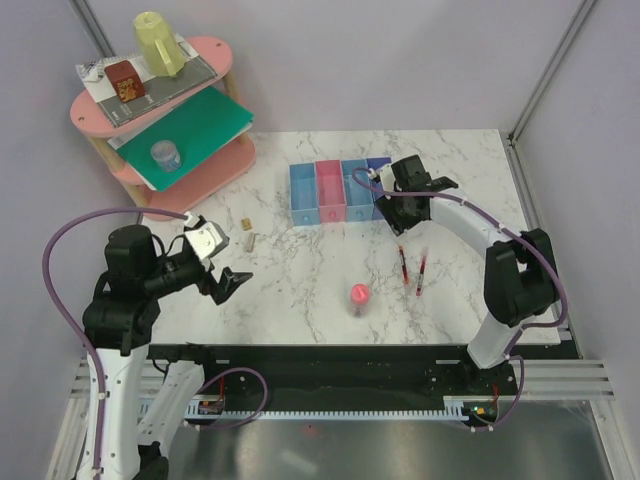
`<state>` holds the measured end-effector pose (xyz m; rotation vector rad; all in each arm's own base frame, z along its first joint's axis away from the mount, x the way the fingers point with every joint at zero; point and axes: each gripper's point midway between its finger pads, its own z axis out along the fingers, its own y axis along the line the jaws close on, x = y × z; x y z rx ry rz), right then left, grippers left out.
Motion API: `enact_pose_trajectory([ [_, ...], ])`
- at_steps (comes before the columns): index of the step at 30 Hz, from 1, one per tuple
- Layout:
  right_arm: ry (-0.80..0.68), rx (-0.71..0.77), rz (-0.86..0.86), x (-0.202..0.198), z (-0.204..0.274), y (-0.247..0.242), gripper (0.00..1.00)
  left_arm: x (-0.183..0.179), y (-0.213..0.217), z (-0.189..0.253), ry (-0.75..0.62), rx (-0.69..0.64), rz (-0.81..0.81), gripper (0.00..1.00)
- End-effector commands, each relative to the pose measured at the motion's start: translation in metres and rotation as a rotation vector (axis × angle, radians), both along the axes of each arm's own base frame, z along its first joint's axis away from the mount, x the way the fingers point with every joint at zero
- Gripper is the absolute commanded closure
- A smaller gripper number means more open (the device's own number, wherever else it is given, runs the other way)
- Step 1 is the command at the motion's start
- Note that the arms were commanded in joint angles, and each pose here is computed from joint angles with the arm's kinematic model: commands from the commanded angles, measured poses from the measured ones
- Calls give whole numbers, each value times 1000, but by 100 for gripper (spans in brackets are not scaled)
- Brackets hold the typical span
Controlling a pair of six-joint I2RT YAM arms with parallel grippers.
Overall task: Sort the stationery into containers
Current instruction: Pick up the stationery from the center of the board.
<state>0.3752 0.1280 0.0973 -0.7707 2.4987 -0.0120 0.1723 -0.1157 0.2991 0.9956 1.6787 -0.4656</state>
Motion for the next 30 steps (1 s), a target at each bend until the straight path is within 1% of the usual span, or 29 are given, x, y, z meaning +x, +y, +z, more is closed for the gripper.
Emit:
enact_pose_trajectory([
  [1, -28, 15, 14, 19, -7, 6, 41, 3, 1, 10, -82, 9, -3, 6],
  [4, -10, 16, -6, 28, -18, 4, 41, 1, 2, 11, -91, 12, 0, 5],
  [15, -31, 28, -28, 50, -19, -4, 42, 3, 1, 7, -83, 14, -7, 5],
  [21, -25, 69, -13, 58, -20, 6, 43, 5, 0, 4, -67, 12, -11, 6],
  [24, -24, 72, -19, 62, -23, 7, 50, 5, 0, 6, -75, 13, -10, 6],
  [25, -29, 73, -21, 63, -21, 8, 58, 5, 1, 6, -75, 14, -7, 5],
  [27, -26, 81, -22, 63, -21, 9, 69, 5, 1, 5, -76, 16, -6, 5],
  [29, -28, 83, -24, 62, -18, 8, 72, 5, 2, 5, -78, 17, -4, 5],
  [30, -25, 84, -22, 60, -18, 8, 79, 5, 2, 5, -80, 19, -5, 5],
])
